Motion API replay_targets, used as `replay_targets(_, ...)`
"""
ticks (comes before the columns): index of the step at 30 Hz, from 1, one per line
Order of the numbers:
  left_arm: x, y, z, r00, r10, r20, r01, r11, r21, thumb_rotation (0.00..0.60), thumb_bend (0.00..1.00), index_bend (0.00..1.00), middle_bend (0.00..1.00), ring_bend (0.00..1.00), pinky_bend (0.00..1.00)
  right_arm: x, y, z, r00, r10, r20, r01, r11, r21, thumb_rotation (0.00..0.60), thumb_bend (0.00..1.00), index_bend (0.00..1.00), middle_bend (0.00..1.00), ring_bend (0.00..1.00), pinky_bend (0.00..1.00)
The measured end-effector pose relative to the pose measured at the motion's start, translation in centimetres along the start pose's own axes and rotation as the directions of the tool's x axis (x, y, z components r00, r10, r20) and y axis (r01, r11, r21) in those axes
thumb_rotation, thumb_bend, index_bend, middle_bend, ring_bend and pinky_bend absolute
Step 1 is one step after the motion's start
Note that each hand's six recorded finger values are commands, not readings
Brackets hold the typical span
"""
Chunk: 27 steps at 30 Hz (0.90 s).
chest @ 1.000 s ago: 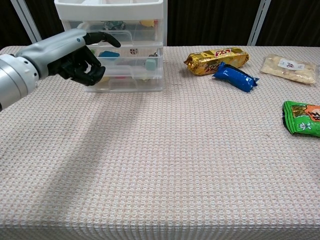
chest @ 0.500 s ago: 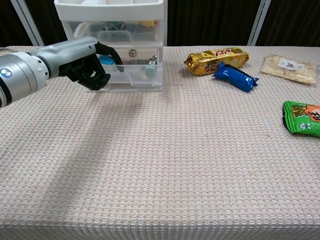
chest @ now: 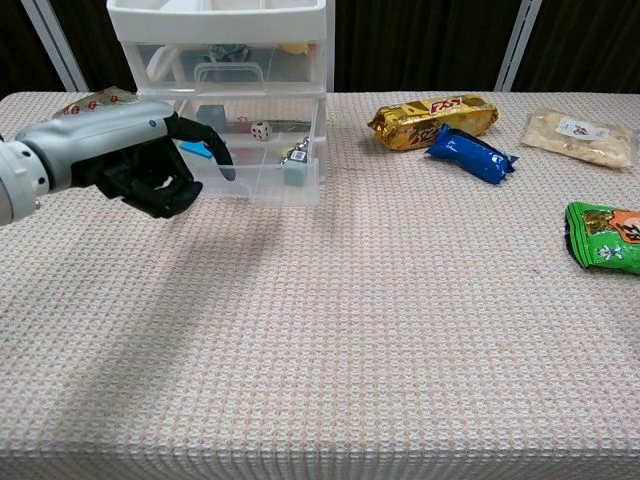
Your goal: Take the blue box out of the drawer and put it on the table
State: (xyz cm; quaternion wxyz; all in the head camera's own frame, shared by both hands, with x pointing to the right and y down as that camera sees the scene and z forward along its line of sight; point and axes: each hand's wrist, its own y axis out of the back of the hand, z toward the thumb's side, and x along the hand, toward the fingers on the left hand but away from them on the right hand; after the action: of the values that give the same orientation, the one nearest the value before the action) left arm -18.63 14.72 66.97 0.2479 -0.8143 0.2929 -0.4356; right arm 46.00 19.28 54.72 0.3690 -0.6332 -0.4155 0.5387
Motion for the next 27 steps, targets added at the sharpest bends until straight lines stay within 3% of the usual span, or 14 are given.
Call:
replay_targets(9,-0.7,0.2,0.5,1.000,0.000,0.009,0.000,1.000,0.007,0.600,0.56,0.17,0.82,0.94,1.00,0.2,0.3,-0.1,1.000,-0.008,0.003,0.008,1.000,-0.001,0.600,0.18,0.00,0.00,0.00,0.00)
replay_targets(14,-1.8,1.6,1.0,0.999,0.028,0.035,-0.029,0.998,0.047,0.600,0.54,0.18,0.81,0.94,1.00,0.2,0.4,-0.2,1.000,-0.009,0.002,0.009,1.000,-0.003,0.600,0.18,0.00,0.00,0.00,0.00)
replay_targets(18,-2.4,3.9,1.5,0.994,0.088,0.066,-0.096,0.987,0.125,0.600,0.46,0.29,0.83,0.94,1.00,0.4,0.4,-0.3,1.000,-0.008,0.004,0.008,1.000,-0.005,0.600,0.18,0.00,0.00,0.00,0.00)
replay_targets(22,-1.5,6.3,2.3,0.983,0.146,0.114,-0.171,0.954,0.247,0.600,0.28,0.33,0.83,0.95,1.00,0.6,0.5,-0.2,1.000,-0.013,-0.003,0.013,1.000,-0.006,0.600,0.18,0.00,0.00,0.00,0.00)
replay_targets(24,-0.4,7.4,2.5,0.977,0.165,0.137,-0.202,0.924,0.326,0.600,0.19,0.34,0.84,0.95,1.00,0.8,0.6,-0.2,1.000,-0.018,-0.004,0.018,1.000,-0.008,0.600,0.18,0.00,0.00,0.00,0.00)
replay_targets(27,1.3,8.4,2.4,0.972,0.173,0.161,-0.228,0.865,0.446,0.600,0.15,0.34,0.84,0.95,1.00,1.1,0.8,-0.5,1.000,-0.021,0.004,0.021,1.000,-0.008,0.600,0.18,0.00,0.00,0.00,0.00)
